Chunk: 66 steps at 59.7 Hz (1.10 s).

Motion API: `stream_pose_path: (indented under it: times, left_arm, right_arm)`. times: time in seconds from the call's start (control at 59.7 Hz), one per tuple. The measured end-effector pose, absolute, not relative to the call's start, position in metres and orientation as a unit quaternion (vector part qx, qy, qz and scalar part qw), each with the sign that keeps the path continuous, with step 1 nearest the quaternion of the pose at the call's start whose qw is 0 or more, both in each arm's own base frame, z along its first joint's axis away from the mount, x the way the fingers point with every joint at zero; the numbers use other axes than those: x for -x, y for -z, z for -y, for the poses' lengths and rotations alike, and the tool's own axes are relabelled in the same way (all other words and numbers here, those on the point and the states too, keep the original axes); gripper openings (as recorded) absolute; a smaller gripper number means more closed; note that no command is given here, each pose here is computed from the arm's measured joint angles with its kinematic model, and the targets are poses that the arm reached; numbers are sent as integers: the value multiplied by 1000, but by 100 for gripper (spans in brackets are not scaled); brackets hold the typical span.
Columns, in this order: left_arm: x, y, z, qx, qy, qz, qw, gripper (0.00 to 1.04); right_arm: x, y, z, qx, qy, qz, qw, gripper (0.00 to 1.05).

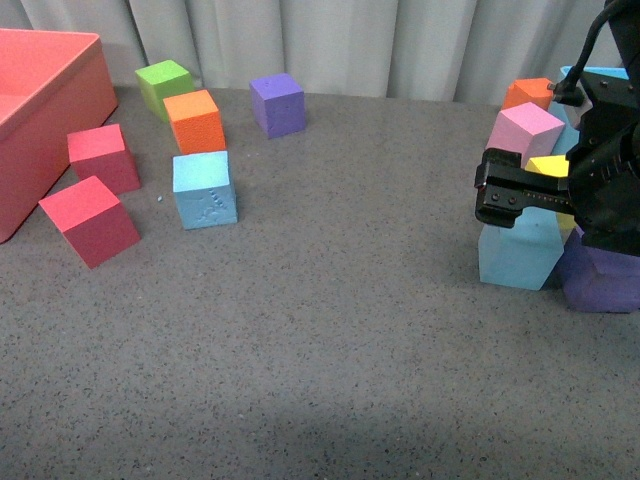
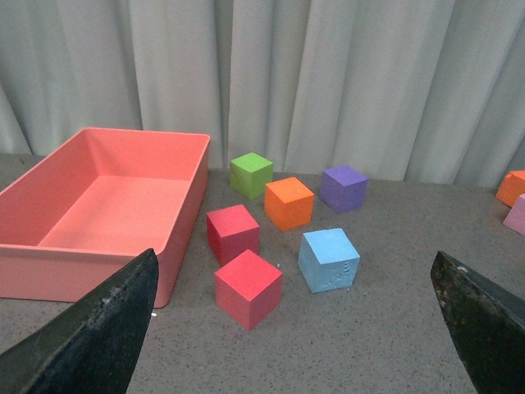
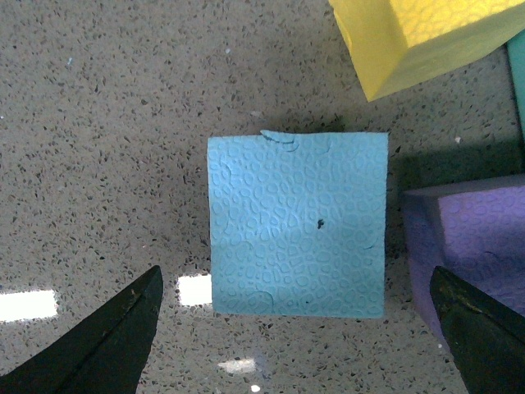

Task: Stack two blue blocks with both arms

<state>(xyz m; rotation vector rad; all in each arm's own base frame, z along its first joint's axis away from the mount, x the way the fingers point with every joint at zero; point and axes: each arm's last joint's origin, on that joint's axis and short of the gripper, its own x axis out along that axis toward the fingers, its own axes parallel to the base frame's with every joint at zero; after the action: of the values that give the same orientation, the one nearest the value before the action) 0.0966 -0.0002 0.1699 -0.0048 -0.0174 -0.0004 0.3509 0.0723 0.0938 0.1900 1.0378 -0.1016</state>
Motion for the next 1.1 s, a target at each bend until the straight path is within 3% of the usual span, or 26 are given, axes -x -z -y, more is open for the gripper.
stream_pose_path:
  times: [0.536,0.569,0.753,0.887,1.105]
  left_arm:
    - [-97,-170,0,2,0,9,1000,98]
    - [-97,-170,0,2,0,9,1000,98]
    - [-97,-170,0,2,0,9,1000,98]
    - [-97,-170,0,2,0,9,1000,98]
    - [-97,-170,0,2,0,9,1000,98]
  right_arm:
    - [-371,-73,-78,-95,44,-512,853,94]
    - [-372,-72,-78,-96,43,-513,852,91]
    - [-381,-70,-77,-90,48,-527,844,54]
    - [-384,-73,-80,-89,45,-526,845,46]
    - [-393,-92,-107,-89,1,-508,857,41]
